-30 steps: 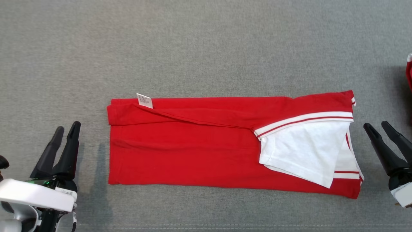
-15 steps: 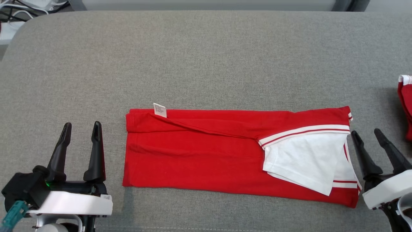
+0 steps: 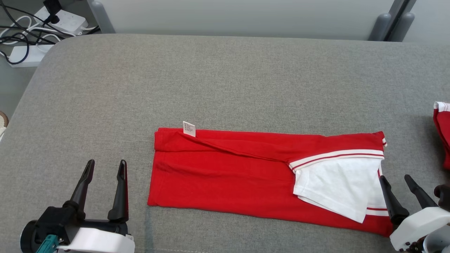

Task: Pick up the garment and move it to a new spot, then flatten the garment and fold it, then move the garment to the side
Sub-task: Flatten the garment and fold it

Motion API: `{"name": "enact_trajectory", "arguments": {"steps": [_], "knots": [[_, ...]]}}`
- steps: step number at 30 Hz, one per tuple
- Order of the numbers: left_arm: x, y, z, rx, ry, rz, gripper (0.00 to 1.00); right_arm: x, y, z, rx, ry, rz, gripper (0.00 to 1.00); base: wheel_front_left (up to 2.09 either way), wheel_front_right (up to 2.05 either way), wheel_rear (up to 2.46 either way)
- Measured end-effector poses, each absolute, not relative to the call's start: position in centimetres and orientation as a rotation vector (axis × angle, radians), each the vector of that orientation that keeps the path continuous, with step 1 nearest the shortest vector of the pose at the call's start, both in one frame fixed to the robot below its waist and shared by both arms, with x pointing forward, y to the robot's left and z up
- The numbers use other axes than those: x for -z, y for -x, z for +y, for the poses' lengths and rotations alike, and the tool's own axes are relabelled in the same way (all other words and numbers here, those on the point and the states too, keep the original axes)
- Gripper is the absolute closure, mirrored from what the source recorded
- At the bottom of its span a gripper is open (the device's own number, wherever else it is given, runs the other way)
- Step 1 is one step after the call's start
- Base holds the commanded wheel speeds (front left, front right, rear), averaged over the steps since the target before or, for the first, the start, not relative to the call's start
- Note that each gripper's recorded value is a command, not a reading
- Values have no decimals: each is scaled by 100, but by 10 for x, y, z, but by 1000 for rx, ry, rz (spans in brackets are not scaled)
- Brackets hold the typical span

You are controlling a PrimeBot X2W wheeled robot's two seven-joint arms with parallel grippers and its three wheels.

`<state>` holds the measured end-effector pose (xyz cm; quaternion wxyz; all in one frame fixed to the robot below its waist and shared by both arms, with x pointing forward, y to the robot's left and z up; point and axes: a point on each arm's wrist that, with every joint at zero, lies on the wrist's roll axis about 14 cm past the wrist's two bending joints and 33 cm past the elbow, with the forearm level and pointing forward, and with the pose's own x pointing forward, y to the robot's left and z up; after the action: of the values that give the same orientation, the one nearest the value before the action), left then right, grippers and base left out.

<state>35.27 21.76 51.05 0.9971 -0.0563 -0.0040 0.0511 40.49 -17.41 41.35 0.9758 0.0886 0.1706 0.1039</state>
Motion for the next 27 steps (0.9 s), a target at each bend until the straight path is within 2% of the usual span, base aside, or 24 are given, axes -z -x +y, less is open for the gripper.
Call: {"name": "enact_trajectory", "arguments": {"steps": [16, 24, 25, 26, 27], "knots": [[-511, -347, 223, -126, 125, -9, 0, -366, -410, -157, -236, -166, 543, 0, 0, 0, 0], [-509, -346, 223, -139, 134, -6, 0, -361, -415, -147, -256, -211, 604, 2, 0, 0, 0], [-509, -346, 223, -138, 134, -7, 0, -359, -415, -147, -253, -218, 616, 54, 0, 0, 0], [-509, -347, 222, -136, 134, -8, 0, -359, -415, -148, -255, -217, 620, 94, 0, 0, 0], [-510, -349, 221, -133, 135, -11, 0, -359, -416, -149, -256, -219, 629, 100, 0, 0, 0]]}}
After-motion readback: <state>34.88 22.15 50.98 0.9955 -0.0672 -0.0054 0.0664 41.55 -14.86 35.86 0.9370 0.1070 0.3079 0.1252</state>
